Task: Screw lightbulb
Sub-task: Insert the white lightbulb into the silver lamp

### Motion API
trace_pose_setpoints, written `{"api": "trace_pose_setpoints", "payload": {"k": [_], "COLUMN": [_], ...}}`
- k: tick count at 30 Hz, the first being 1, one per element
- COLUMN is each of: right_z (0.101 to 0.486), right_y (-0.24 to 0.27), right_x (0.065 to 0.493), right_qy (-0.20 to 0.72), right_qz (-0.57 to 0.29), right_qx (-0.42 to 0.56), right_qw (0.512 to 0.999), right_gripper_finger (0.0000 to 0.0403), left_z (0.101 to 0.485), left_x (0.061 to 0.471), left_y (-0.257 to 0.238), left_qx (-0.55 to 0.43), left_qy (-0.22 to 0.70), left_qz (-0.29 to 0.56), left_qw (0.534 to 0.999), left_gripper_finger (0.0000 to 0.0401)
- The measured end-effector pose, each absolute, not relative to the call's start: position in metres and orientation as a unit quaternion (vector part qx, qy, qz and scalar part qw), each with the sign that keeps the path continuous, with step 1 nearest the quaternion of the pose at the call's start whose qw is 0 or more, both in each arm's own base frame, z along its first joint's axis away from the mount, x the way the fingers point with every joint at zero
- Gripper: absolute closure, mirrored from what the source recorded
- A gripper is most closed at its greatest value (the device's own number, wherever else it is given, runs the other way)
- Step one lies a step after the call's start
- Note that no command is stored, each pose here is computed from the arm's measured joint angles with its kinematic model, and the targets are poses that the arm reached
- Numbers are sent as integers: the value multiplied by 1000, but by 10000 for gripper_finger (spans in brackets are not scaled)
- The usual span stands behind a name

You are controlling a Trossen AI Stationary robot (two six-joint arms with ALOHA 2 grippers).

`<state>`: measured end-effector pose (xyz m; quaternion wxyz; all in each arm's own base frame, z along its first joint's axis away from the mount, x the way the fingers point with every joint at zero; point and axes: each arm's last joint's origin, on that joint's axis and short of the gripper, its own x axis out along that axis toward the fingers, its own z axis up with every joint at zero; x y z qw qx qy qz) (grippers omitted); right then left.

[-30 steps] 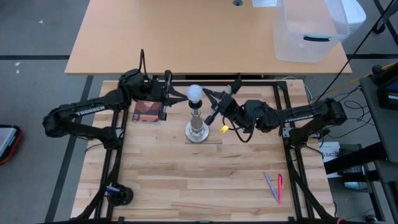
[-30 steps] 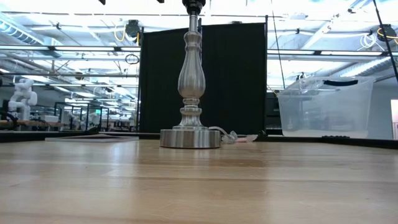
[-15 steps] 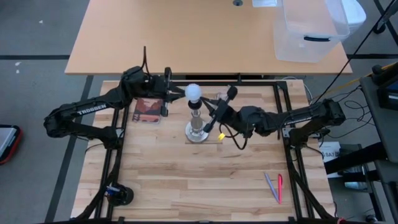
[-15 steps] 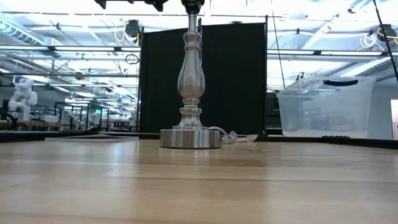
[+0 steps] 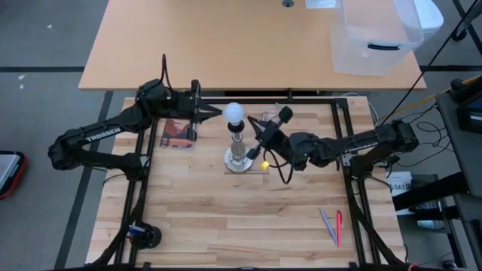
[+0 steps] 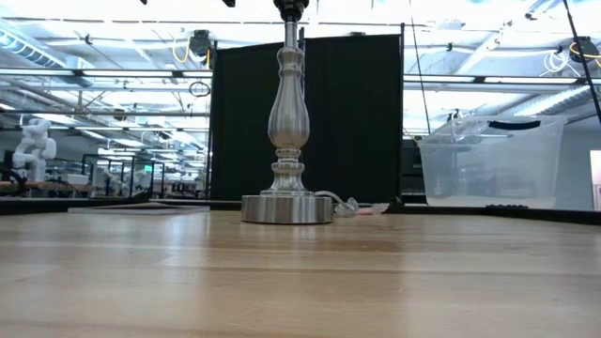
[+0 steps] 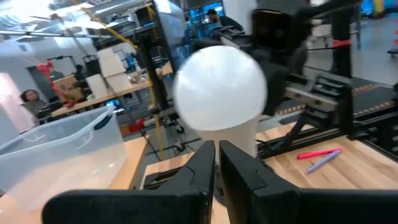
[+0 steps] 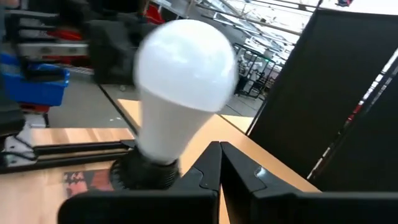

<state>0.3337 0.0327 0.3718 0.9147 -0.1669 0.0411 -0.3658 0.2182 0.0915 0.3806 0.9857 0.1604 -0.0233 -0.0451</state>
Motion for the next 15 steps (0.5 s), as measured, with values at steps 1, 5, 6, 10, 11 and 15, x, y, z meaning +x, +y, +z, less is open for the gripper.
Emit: {"api": "trace_pose_setpoints", "payload": {"k": [1, 5, 6, 10, 11, 15], "right_z": [372, 374, 374, 378, 379, 382], "right_y": [30, 18, 15, 6, 4, -4], "right_x": [334, 334, 335, 336, 336, 336], "right_qy": [38, 35, 34, 12, 7, -3], "right_qz": [-369, -386, -388, -367, -365, -372], "right_qx": [-165, -161, -161, -159, -159, -165], "right_qw": [914, 908, 907, 916, 917, 914], "right_gripper_finger": [403, 403, 403, 403, 403, 403], "left_z": [380, 381, 381, 385, 386, 386], "left_x": [219, 222, 222, 224, 224, 225], "left_y": [90, 83, 80, 74, 73, 73], "left_qx": [160, 169, 171, 181, 182, 182], "left_qy": [-24, -28, -31, -54, -55, -56], "left_qz": [-51, -68, -72, -82, -84, -86], "left_qw": [985, 983, 982, 979, 978, 978], "left_gripper_finger": [372, 372, 372, 372, 372, 372]}}
